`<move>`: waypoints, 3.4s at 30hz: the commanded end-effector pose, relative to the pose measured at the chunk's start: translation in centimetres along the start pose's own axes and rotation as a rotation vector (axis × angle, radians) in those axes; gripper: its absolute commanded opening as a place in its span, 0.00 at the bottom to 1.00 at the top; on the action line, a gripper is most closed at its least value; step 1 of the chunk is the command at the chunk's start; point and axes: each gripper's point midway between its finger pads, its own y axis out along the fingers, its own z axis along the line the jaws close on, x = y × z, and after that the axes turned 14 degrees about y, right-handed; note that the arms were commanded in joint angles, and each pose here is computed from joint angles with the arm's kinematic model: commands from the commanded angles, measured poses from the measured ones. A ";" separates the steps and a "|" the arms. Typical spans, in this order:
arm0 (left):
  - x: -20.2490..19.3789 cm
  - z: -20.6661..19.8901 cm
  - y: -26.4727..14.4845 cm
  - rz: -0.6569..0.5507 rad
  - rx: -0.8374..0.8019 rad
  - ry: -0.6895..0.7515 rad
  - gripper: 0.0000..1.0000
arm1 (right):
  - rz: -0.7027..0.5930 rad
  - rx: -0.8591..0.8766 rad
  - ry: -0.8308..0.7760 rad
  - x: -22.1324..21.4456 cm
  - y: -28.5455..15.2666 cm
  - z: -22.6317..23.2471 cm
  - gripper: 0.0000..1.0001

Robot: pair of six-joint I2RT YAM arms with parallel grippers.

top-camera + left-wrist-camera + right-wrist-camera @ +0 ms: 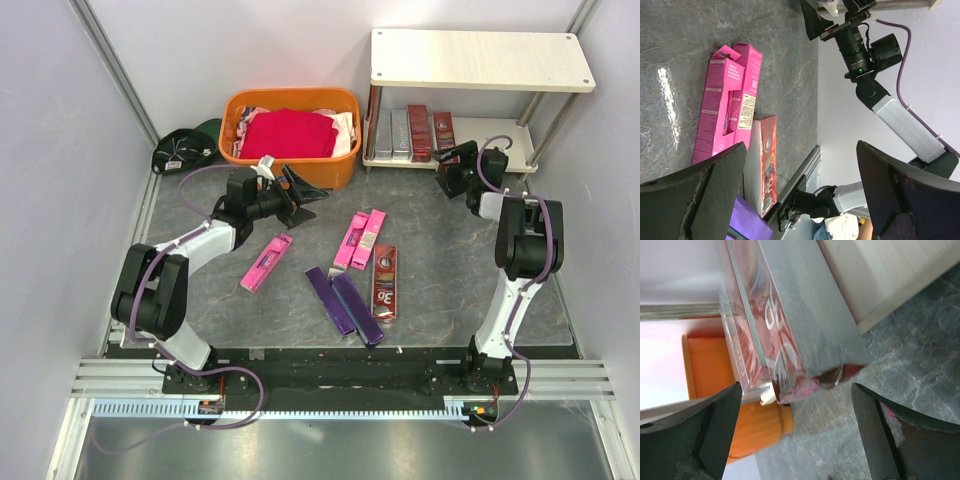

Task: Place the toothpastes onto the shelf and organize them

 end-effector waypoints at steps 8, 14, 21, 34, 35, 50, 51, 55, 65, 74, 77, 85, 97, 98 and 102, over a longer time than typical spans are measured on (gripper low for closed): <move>0.0 0.1 0.4 0.015 -0.028 0.015 0.98 | -0.047 0.060 -0.049 0.9 -3.2 3.7 0.96; 0.2 0.2 0.7 0.017 -0.026 0.012 0.98 | -0.071 0.045 -0.041 2.3 -1.8 3.4 0.81; 0.2 0.4 0.8 0.020 -0.025 0.009 0.97 | -0.030 0.060 -0.067 2.6 1.0 4.0 0.75; -0.2 1.1 1.3 0.041 0.011 0.029 0.97 | -0.017 0.013 -0.115 1.3 -1.3 2.7 0.78; -0.2 1.2 1.4 0.046 0.018 0.036 0.97 | -0.022 0.025 -0.132 1.2 -2.1 3.4 0.79; -4.6 -0.9 4.6 0.212 0.203 0.318 0.97 | 0.050 -0.062 -0.261 -3.3 -11.7 0.1 0.87; -4.8 -1.6 4.9 0.216 0.201 0.337 0.97 | 0.046 -0.058 -0.280 -3.3 -12.4 0.3 0.87; -8.3 -2.7 6.2 0.297 0.212 0.402 0.97 | 0.053 -0.062 -0.309 -3.8 -13.8 0.6 0.88; -17.4 -3.3 8.3 0.480 0.261 0.531 0.97 | 0.078 -0.075 -0.325 -4.6 -15.0 0.0 0.89; -22.7 -0.8 9.9 0.608 0.364 0.623 0.94 | 0.074 -0.076 -0.335 -4.5 -15.7 -0.2 0.90; -23.2 -0.5 10.3 0.624 0.418 0.686 0.94 | 0.076 -0.079 -0.335 -4.4 -15.8 -0.3 0.91; -24.5 1.8 11.9 0.669 0.503 0.747 0.84 | 0.096 -0.089 -0.329 -4.7 -16.1 -1.0 0.91; -23.4 0.1 12.2 0.639 0.478 0.773 0.65 | 0.114 -0.083 -0.335 -5.2 -16.5 -1.0 0.92; -22.8 -0.9 12.2 0.619 0.458 0.775 0.64 | 0.114 -0.079 -0.337 -5.2 -16.6 -0.9 0.92; -20.3 -3.8 12.4 0.550 0.362 0.729 0.59 | 0.110 -0.061 -0.354 -5.1 -17.0 0.2 0.93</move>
